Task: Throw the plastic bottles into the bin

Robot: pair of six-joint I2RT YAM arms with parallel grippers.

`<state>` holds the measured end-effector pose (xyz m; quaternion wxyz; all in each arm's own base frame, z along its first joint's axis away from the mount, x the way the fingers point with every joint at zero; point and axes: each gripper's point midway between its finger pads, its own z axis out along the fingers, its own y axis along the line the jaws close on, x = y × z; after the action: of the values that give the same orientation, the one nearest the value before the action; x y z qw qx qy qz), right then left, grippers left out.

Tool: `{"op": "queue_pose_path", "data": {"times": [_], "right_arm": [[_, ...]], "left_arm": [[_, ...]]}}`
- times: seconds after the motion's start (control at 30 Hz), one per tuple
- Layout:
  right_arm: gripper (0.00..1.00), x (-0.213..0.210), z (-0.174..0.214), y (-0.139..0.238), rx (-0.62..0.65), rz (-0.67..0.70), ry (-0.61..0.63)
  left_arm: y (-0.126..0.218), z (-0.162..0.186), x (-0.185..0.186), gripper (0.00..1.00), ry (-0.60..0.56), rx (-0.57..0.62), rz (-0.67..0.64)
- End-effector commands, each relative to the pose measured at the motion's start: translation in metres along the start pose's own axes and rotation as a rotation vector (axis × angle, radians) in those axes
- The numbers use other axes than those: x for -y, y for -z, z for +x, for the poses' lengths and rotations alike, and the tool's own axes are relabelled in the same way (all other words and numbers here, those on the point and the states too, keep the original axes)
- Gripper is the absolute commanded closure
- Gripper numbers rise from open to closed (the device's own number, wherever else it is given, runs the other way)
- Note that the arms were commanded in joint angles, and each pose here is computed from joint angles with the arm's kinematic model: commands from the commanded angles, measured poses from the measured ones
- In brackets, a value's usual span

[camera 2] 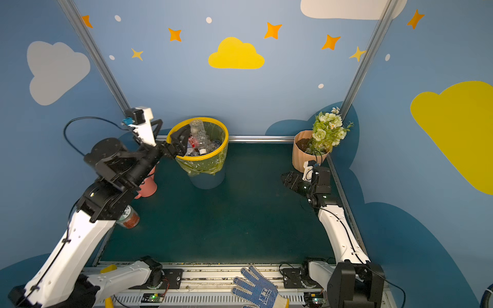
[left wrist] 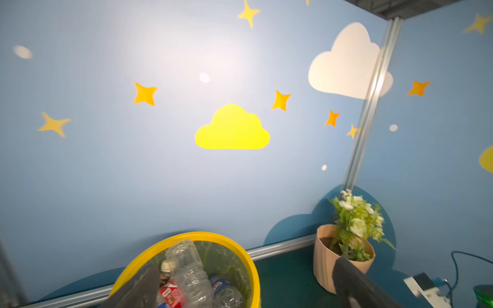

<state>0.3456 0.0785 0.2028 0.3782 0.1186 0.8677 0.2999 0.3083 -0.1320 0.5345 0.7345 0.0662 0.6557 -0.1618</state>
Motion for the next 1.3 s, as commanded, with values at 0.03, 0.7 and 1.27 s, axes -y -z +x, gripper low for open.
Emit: {"op": "queue_pose_path", "data": {"times": [0.03, 0.7, 1.27], "right_arm": [[0.04, 0.014, -0.004, -0.003, 0.022, 0.067, 0.056], [0.04, 0.08, -0.007, -0.019, 0.377, 0.304, 0.587], [0.04, 0.116, 0.008, -0.07, 0.32, 0.342, 0.582]], "left_arm": [[-0.003, 0.091, -0.043, 0.0, -0.007, -0.193, -0.194], [0.086, 0.32, -0.206, 0.0, 0.156, -0.339, -0.8], [0.066, 0.387, -0.246, 0.0, 0.042, -0.399, -0.852]]}}
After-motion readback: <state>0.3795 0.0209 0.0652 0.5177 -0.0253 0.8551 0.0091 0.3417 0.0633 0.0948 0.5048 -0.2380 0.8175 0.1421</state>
